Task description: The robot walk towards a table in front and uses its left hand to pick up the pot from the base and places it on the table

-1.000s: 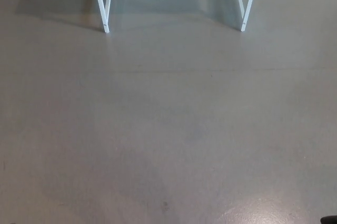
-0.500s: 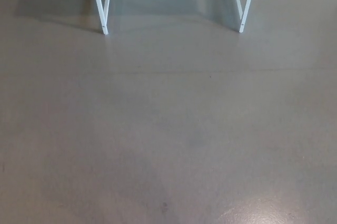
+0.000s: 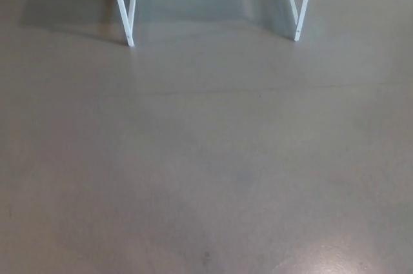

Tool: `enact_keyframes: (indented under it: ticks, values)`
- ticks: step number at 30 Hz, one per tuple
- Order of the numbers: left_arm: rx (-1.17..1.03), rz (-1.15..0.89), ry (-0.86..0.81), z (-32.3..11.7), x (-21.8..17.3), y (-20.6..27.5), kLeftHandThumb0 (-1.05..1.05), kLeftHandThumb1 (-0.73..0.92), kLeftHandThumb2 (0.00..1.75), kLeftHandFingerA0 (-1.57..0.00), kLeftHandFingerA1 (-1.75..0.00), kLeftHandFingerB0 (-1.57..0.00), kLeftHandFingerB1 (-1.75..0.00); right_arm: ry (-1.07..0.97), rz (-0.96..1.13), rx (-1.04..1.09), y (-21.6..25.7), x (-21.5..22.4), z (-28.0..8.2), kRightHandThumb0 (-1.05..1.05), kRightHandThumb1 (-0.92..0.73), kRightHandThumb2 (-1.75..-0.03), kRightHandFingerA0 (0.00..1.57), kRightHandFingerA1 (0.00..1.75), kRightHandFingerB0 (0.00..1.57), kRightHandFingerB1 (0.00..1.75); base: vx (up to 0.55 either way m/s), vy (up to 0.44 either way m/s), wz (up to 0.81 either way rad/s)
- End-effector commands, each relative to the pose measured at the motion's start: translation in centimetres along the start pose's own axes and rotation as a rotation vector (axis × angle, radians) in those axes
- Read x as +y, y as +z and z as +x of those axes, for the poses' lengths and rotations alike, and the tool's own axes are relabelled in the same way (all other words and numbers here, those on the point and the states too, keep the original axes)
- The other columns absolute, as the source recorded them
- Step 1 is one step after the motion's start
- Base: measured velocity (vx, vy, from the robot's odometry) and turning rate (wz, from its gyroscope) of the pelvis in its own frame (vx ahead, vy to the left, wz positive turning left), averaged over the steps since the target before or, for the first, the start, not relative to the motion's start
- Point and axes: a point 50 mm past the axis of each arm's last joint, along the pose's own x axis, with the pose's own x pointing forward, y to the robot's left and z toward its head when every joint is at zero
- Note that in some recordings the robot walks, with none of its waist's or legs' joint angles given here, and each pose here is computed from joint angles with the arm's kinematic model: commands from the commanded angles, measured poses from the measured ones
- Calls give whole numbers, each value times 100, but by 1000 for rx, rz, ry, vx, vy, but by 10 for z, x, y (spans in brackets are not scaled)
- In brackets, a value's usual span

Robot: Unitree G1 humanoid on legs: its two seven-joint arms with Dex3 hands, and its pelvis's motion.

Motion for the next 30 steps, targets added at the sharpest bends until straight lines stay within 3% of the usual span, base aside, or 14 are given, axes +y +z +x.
enact_keyframes:
  ticks: [1, 13, 15, 17, 18, 29, 30]
  values:
    - [-16, 26, 16, -3, 6, 1, -28, 38, 93, -8, -50, -7, -49, -7, -19, -2, 1, -4, 0, -95, -24, -64, 63, 58, 57, 51, -109, -45, -2]
    - [-34, 28, 28, 5, 8, 12, -27, 37, 92, -7, -50, -7, -49, -12, -26, -28, 16, -6, 8, -94, -25, -65, 60, 61, 56, 54, 54, 122, -8]
    - [-16, 19, 25, 0, 8, 5, -27, 37, 91, -7, -50, -7, -49, -7, -19, -11, 8, -3, 5, -105, -21, -59, 69, 63, 59, 52, 132, 138, 0]
    - [-4, 24, 24, -2, 8, 1, -27, 37, 91, -7, -51, -7, -49, -6, -29, 5, 4, -2, 3, -105, -22, -60, 68, 63, 61, 52, 171, 68, 2]
    - [-10, -1, 22, -2, 7, 0, -26, 36, 91, -7, -51, -7, -50, -5, -36, 10, 3, -2, 3, -93, -24, -63, 62, 59, 58, 51, 184, 6, 3]
    - [-7, 32, 22, -4, 8, -2, -27, 35, 91, -8, -50, -7, -50, 2, -59, 17, 1, -2, 1, -92, -27, -67, 61, 60, 55, 53, 212, -152, 7]
    - [-6, 38, 28, -4, 8, -2, -49, 54, 58, -26, -31, -20, -28, 5, -58, 17, 1, -2, 1, -93, -26, -67, 61, 60, 53, 51, 205, -157, -9]
